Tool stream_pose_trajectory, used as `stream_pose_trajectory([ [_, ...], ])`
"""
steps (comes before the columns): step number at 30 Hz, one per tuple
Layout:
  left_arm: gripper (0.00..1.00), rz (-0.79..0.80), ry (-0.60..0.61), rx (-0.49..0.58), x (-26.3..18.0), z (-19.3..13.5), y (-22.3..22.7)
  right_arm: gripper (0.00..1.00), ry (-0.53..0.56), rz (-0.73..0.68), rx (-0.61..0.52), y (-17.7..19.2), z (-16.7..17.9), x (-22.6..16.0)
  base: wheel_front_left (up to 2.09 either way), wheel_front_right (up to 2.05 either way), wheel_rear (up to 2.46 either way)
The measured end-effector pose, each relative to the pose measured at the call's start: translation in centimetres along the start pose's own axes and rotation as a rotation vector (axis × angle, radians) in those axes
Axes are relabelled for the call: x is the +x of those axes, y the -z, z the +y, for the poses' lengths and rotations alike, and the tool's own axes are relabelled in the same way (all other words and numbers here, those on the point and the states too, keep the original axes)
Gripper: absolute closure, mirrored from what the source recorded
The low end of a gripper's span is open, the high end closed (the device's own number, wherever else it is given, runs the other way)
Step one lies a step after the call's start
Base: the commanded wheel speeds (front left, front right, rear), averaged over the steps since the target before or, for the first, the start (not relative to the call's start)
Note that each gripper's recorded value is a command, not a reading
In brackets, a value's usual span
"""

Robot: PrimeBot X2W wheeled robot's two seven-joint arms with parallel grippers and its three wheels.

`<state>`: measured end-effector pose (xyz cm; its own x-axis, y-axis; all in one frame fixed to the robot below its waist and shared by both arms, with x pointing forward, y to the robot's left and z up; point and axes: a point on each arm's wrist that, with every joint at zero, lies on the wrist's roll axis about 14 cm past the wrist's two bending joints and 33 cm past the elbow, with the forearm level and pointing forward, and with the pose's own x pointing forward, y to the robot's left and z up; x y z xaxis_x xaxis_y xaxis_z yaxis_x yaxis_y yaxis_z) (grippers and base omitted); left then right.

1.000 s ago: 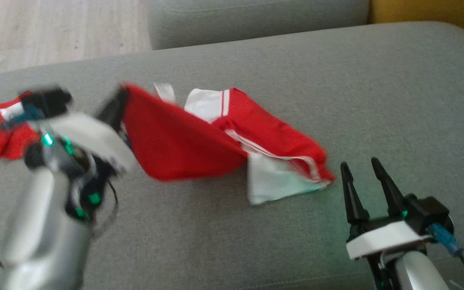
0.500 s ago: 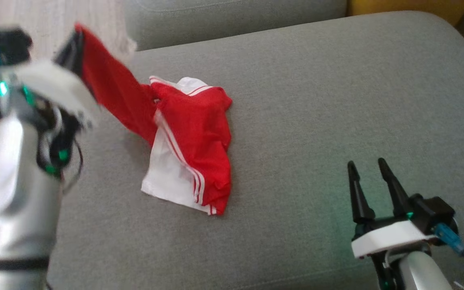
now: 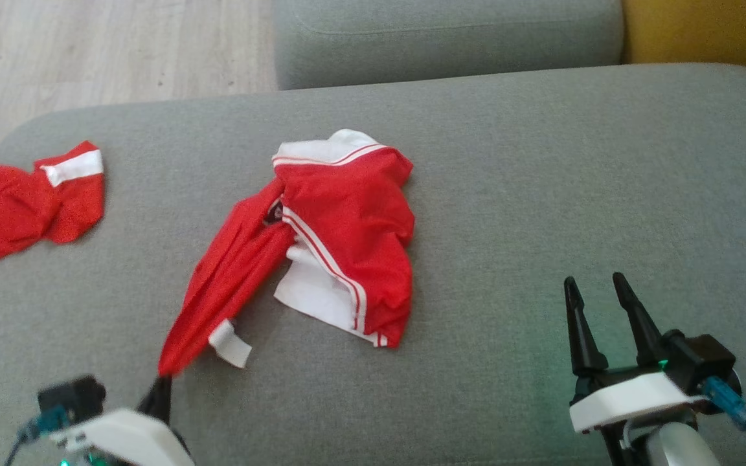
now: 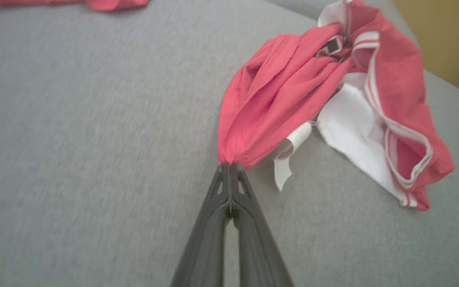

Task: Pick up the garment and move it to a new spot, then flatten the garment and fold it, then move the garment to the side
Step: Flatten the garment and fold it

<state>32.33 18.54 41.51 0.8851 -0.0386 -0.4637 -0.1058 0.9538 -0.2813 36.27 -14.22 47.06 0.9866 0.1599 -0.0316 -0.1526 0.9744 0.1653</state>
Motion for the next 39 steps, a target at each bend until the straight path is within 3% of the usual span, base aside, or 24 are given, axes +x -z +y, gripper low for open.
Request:
stream_pose_trajectory([
  [5,1.0,0.046,-0.064,-0.063,-2.0,1.3,2.9,0.0,-0.033,0.003,-0.003,-0.1,1.0,0.2,0.0,0.0,0.0],
  [11,1.0,0.015,-0.107,-0.081,-2.0,2.6,2.6,0.0,-0.039,0.006,-0.006,-0.2,1.0,0.3,0.0,0.0,0.0],
  [12,0.85,0.011,-0.109,-0.08,-1.8,2.7,2.7,0.0,-0.039,0.007,-0.007,-0.2,0.9,0.3,0.0,0.0,0.0],
  [14,0.71,0.014,-0.118,-0.065,-1.3,3.0,3.1,0.0,-0.038,0.013,-0.006,0.0,0.9,0.3,0.0,0.0,0.0],
  [15,0.58,0.014,-0.118,-0.057,-1.0,3.1,3.2,0.0,-0.038,0.016,-0.005,0.1,0.9,0.3,0.0,0.0,0.0],
  [17,0.0,0.02,-0.125,-0.035,-0.4,3.2,3.5,0.0,-0.034,0.021,-0.003,0.3,0.8,0.1,0.0,0.0,0.0],
  [24,0.0,-0.005,-0.126,0.059,0.4,2.1,3.0,0.0,0.007,0.034,0.011,0.8,-0.4,-0.3,0.0,0.0,0.0],
  [28,0.0,-0.111,-0.002,0.042,0.9,-2.5,0.0,0.0,0.02,0.046,0.013,1.2,-0.8,-0.4,0.0,0.0,0.0],
  [33,0.0,-0.05,0.208,0.025,2.0,-9.9,0.4,0.0,0.023,0.064,0.017,1.8,-0.8,-0.2,0.0,0.0,0.0],
  [36,0.0,0.021,0.264,0.008,3.4,-12.2,1.4,0.0,0.026,0.057,0.018,1.6,-0.9,0.2,0.0,0.0,0.0],
  [39,0.0,0.092,0.243,0.004,4.8,-12.3,3.0,0.0,0.04,0.039,0.014,1.1,-1.5,0.8,0.0,0.0,0.0],
])
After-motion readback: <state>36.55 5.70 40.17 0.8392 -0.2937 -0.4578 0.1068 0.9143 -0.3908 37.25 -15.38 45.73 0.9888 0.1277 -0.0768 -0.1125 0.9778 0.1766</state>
